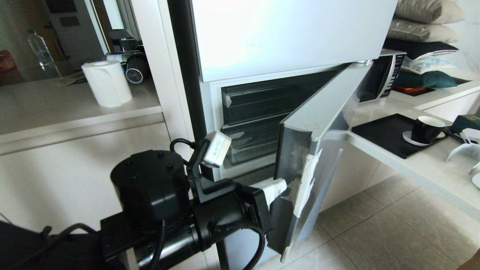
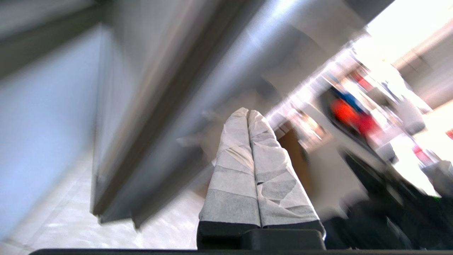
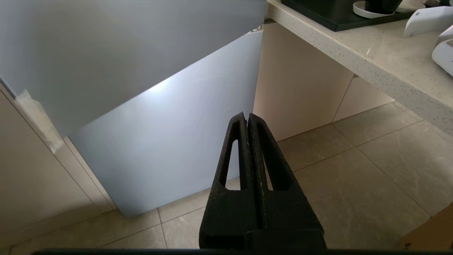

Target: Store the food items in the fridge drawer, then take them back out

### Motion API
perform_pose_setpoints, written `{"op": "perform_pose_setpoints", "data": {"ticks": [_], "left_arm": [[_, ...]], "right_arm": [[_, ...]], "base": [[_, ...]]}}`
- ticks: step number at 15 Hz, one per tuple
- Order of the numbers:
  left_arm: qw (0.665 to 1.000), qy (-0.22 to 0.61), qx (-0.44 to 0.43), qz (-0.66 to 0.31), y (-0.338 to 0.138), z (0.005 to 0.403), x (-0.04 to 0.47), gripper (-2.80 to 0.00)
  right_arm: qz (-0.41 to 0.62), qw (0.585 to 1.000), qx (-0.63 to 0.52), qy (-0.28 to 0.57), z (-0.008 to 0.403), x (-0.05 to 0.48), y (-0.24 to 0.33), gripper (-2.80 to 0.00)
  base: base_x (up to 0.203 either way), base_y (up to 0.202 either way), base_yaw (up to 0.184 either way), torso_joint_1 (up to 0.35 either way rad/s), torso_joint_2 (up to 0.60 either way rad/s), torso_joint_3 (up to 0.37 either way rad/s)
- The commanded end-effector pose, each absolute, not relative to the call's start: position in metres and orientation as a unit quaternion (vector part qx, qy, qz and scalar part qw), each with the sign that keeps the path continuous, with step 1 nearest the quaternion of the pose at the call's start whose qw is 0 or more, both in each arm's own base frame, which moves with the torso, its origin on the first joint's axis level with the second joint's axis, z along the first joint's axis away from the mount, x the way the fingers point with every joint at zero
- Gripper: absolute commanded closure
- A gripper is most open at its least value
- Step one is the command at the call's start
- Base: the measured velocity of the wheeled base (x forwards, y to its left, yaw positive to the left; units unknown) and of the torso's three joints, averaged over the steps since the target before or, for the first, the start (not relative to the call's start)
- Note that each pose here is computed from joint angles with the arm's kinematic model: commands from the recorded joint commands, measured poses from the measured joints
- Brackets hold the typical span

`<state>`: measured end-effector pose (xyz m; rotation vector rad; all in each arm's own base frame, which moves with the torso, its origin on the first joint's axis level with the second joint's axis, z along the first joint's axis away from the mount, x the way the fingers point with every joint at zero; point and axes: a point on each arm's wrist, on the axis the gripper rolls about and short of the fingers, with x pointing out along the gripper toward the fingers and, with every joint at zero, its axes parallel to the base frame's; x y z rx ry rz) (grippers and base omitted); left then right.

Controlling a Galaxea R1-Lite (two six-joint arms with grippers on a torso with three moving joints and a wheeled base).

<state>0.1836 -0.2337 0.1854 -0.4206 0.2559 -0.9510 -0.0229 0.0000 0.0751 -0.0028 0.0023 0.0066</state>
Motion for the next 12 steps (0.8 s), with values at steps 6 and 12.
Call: {"op": "perform_pose_setpoints", "data": {"ticks": [6, 12], "left_arm": [[0.849, 0.094, -0.212, -0.474, -0.222, 0.204, 0.178, 0.0], [0.871, -0.018, -0.192, -0.453, -0.164, 0.287, 0.151, 0.0]], "right_arm": [[0.004, 1.0, -0.002, 0.002, 0.075, -0.023, 0.0, 0.0], [0.004, 1.0, -0.002, 0.002, 0.075, -0.023, 0.0, 0.0]], "base": [[0.0, 0.0, 0.0, 0.0, 0.0, 0.0], [0.0, 0.0, 0.0, 0.0, 0.0, 0.0]]}}
